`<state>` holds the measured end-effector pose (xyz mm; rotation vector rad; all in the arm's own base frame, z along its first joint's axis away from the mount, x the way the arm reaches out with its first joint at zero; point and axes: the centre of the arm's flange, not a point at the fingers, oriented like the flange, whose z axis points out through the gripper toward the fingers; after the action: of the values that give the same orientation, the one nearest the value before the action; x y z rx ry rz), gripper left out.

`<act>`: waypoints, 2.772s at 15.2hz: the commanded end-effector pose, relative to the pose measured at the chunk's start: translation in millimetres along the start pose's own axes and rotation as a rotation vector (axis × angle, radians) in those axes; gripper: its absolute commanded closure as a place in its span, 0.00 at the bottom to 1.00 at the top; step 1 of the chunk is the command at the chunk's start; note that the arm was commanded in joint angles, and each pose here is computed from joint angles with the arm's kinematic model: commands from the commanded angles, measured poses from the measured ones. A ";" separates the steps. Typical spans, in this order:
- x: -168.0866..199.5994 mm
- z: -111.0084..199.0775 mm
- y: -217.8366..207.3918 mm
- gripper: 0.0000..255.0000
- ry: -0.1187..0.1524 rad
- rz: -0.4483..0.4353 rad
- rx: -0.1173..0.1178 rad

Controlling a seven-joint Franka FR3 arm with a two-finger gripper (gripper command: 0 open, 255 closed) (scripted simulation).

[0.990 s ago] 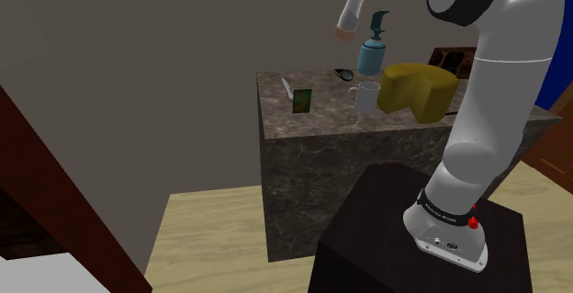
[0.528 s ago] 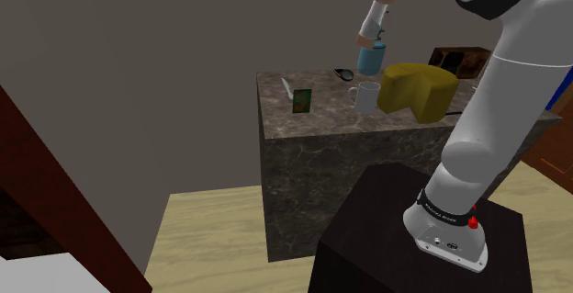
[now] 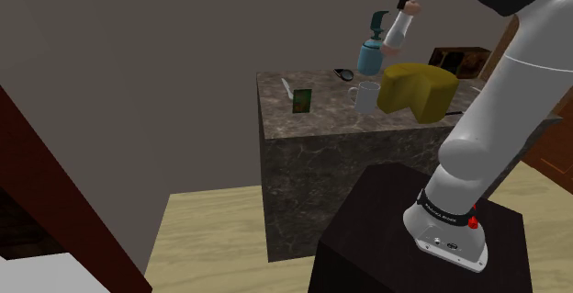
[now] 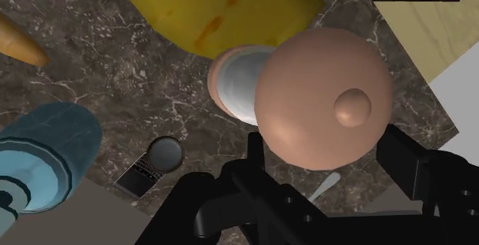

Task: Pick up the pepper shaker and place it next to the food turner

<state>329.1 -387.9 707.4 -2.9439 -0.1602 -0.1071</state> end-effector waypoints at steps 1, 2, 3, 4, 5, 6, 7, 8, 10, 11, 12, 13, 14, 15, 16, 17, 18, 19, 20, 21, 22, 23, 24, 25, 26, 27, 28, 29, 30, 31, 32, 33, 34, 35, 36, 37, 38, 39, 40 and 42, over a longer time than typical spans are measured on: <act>-19.3 2.0 17.6 1.00 0.000 -0.002 0.000; -29.5 3.5 25.9 1.00 0.000 -0.002 0.000; -39.6 5.0 34.1 1.00 0.000 -0.002 0.000; -49.8 6.4 42.4 1.00 0.000 -0.002 0.000; -60.0 7.9 50.7 1.00 0.000 -0.002 0.000; -70.2 9.4 58.9 1.00 0.000 -0.002 0.000; -80.4 10.8 67.2 1.00 0.000 -0.002 0.000; -90.6 12.3 75.5 1.00 0.000 -0.002 0.000; -110.9 15.2 92.0 1.00 0.000 -0.002 0.000; -121.1 16.7 100.3 1.00 0.000 -0.002 0.000; -131.3 18.2 108.5 1.00 0.000 -0.002 0.000; -141.5 19.6 116.8 1.00 0.000 -0.002 0.000; -151.6 21.1 125.1 1.00 0.000 -0.002 0.000; -161.8 22.6 133.3 1.00 0.000 -0.002 0.000; -172.0 24.0 141.6 1.00 0.000 -0.002 0.000; -182.2 25.5 149.9 1.00 0.000 -0.002 0.000; -170.0 23.9 143.3 1.00 0.000 0.000 0.000; -170.0 23.9 143.3 0.00 0.000 0.000 0.000; -172.9 34.0 138.7 0.00 -0.037 -0.010 -0.018; -176.1 44.0 134.4 0.00 -0.074 -0.019 -0.036; -179.8 53.9 130.3 0.00 -0.111 -0.029 -0.054; -183.9 63.8 126.4 0.00 -0.148 -0.039 -0.072; -188.3 73.6 122.7 0.00 -0.185 -0.048 -0.089; -193.2 83.3 119.2 0.00 -0.221 -0.058 -0.107; -195.9 88.3 117.5 0.00 -0.240 -0.063 -0.116; -197.1 93.4 118.2 0.00 -0.240 -0.063 -0.116; -198.4 98.5 118.8 0.00 -0.240 -0.063 -0.116; -199.6 103.6 119.5 0.00 -0.240 -0.063 -0.116; -200.8 108.7 120.1 0.00 -0.240 -0.063 -0.116; -202.1 113.7 120.8 0.00 -0.240 -0.063 -0.116; -203.3 118.8 121.4 0.00 -0.240 -0.063 -0.116; -204.5 123.9 122.1 0.00 -0.240 -0.063 -0.116; -205.2 126.9 122.4 0.00 -0.240 -0.063 -0.116; -205.2 126.9 122.4 0.00 -0.240 -0.063 -0.116; -205.2 126.9 122.4 0.00 -0.240 -0.063 -0.116; -205.2 126.9 122.4 0.00 -0.240 -0.063 -0.116; -205.2 126.9 122.4 0.00 -0.240 -0.063 -0.116; -205.2 126.9 122.4 0.00 -0.240 -0.063 -0.116; -205.2 126.9 122.4 0.00 -0.240 -0.063 -0.116; -205.3 126.8 122.4 1.00 -0.240 -0.063 -0.116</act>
<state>147.3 -503.4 543.6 -3.0597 -0.2901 0.2377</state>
